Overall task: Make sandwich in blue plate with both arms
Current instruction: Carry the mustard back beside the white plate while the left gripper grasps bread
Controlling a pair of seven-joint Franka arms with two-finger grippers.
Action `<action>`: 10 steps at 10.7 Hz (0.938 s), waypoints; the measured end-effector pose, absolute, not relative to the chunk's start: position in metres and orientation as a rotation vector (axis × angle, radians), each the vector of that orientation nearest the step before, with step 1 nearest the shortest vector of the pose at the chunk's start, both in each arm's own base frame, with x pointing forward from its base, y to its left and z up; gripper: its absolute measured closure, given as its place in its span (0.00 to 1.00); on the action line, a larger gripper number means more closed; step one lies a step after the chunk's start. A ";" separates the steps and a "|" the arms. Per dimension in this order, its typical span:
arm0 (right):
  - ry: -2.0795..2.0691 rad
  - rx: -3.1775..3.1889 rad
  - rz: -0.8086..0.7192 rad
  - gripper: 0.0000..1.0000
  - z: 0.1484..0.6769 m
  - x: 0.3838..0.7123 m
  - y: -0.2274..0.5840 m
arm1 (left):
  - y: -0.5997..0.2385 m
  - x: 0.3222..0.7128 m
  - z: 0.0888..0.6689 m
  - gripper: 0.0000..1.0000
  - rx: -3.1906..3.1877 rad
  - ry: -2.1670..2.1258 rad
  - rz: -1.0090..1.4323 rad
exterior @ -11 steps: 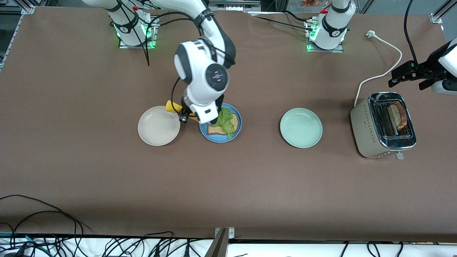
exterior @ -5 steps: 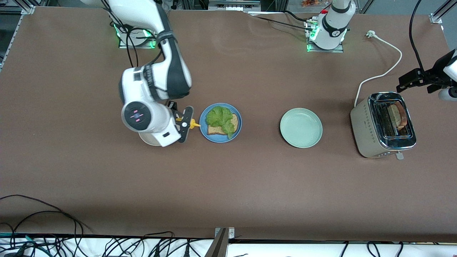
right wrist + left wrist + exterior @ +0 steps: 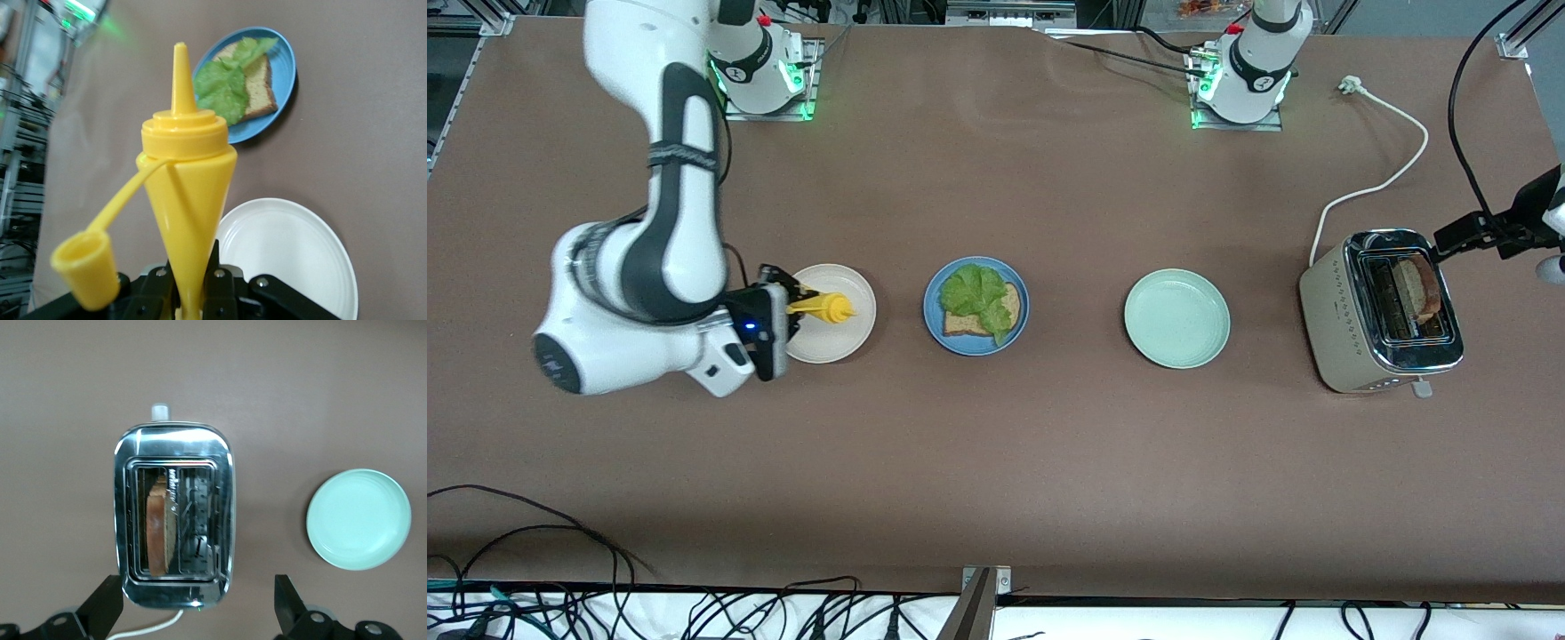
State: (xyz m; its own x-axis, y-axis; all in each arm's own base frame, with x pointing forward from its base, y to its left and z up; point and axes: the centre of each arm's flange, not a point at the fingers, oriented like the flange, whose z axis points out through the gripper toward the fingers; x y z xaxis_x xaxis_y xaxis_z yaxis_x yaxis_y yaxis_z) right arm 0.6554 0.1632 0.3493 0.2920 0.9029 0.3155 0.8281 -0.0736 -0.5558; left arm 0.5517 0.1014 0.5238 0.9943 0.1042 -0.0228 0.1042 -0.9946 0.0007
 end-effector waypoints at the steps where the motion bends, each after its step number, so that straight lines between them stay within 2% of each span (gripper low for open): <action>1: -1.529 -1.833 0.104 0.85 0.346 0.656 0.138 | 0.110 0.552 0.508 0.00 3.135 0.185 -0.032; 5: -1.506 -1.530 -0.080 0.85 0.313 0.646 0.060 | 0.133 0.560 0.453 0.05 3.133 0.245 -0.114; 10: -1.442 -1.262 -0.328 0.85 0.203 0.629 -0.013 | 0.152 0.569 0.402 0.11 3.132 0.290 -0.197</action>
